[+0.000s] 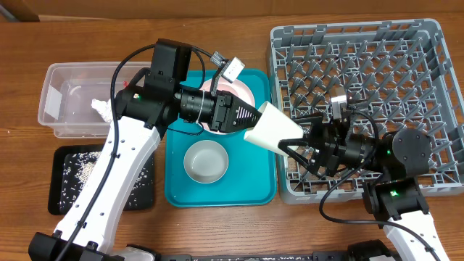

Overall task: Sort waste into correct bins and load items into the dishwasher
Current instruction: 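Hold the cup out and grasp it with the right gripper, then carry the cup right and place it upside down in the rack, then release the cup and move the right gripper to the white bowl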

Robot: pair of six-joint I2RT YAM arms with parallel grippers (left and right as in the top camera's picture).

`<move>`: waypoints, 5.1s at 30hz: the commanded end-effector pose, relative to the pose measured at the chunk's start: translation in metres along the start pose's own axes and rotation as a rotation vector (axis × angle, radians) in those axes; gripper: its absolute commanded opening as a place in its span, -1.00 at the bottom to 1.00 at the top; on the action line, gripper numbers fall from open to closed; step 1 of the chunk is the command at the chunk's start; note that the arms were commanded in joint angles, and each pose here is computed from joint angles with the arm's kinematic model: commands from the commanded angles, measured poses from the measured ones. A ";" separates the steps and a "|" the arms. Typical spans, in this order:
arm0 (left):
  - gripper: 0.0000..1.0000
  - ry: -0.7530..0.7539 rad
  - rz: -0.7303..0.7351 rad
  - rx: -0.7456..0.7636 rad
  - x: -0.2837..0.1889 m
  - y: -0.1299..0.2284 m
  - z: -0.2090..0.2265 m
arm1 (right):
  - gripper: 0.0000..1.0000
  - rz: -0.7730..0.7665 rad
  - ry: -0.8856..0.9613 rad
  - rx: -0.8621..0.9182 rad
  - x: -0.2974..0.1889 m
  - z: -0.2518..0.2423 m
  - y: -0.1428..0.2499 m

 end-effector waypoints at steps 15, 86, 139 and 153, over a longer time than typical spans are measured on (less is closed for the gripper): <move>-0.24 -0.157 -0.199 -0.064 -0.054 -0.033 0.037 | 0.20 0.068 0.007 0.021 0.006 -0.015 0.014; 1.00 -0.816 -0.409 -0.230 -0.114 -0.039 0.123 | 0.56 0.462 1.190 0.276 -0.054 -0.234 0.062; 1.00 -0.816 -0.409 -0.230 -0.114 -0.039 0.123 | -0.46 0.379 1.030 0.259 -0.019 -0.271 0.067; 1.00 -0.816 -0.409 -0.230 -0.114 -0.039 0.123 | -0.13 0.386 0.999 0.262 -0.019 -0.255 0.061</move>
Point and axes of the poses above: each gripper's point midway between its finger pads, its own x axis out along the fingers, its own z axis along the line the jaws close on, y = z × x, the point moved 3 cm from there along -x, back along the fingers, and after that the axes turned 4 degrees about -x, right-handed, at the moved point
